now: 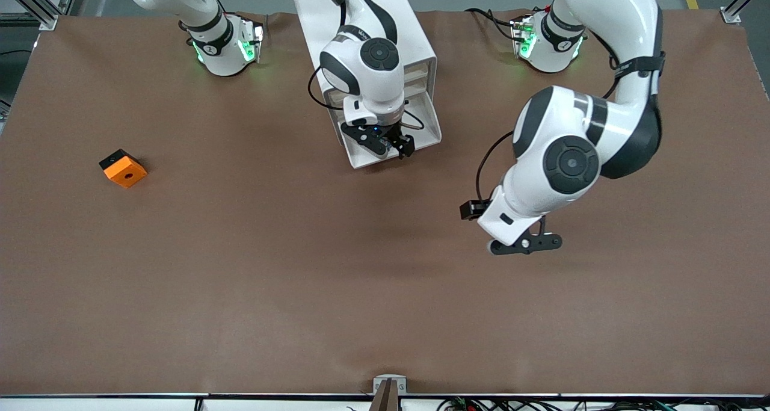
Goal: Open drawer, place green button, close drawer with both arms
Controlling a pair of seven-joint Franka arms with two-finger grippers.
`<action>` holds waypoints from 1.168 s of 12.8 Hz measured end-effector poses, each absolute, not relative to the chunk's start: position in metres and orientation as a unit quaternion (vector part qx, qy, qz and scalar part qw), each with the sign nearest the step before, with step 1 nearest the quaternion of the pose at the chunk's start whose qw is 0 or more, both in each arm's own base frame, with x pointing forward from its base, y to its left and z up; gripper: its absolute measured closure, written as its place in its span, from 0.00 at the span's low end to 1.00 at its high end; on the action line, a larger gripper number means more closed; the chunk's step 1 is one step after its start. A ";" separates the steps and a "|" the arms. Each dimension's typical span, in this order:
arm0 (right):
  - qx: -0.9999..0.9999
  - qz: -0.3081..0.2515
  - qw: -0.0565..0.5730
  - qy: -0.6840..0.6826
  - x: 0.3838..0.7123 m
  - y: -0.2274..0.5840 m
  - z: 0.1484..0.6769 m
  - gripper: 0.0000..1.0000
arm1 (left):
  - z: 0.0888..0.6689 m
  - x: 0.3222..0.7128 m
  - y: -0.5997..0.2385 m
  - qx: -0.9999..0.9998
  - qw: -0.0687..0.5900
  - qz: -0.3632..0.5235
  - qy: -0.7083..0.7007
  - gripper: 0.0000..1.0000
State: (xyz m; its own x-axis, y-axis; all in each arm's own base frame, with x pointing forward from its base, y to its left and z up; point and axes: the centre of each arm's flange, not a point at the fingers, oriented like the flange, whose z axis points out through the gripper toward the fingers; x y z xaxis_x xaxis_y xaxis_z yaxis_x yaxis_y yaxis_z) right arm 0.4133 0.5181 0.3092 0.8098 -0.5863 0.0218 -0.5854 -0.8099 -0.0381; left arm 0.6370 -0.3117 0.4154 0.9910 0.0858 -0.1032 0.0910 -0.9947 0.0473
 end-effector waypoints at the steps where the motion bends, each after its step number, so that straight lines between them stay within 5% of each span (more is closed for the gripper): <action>1: -0.954 -0.017 0.011 0.300 0.427 0.510 0.316 0.00 | 0.403 0.634 -0.317 0.998 0.032 -0.046 0.042 0.00; 10: -0.981 0.010 -0.028 0.192 0.580 0.320 0.436 0.00 | 0.311 0.580 -0.378 0.994 0.054 -0.055 0.077 0.00; 15: -0.995 0.051 -0.030 0.075 0.621 0.141 0.501 0.00 | 0.263 0.540 -0.410 0.992 0.027 -0.081 0.090 0.00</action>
State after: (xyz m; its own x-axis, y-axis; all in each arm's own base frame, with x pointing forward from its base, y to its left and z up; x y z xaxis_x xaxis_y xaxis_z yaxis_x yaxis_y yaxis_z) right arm 0.6206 0.1413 0.5007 0.9834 -0.1526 -0.0979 -0.1464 -0.9869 0.0672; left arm 0.5402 -0.4103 0.2631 0.9708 0.1736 -0.1657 0.1825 -0.9824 0.0395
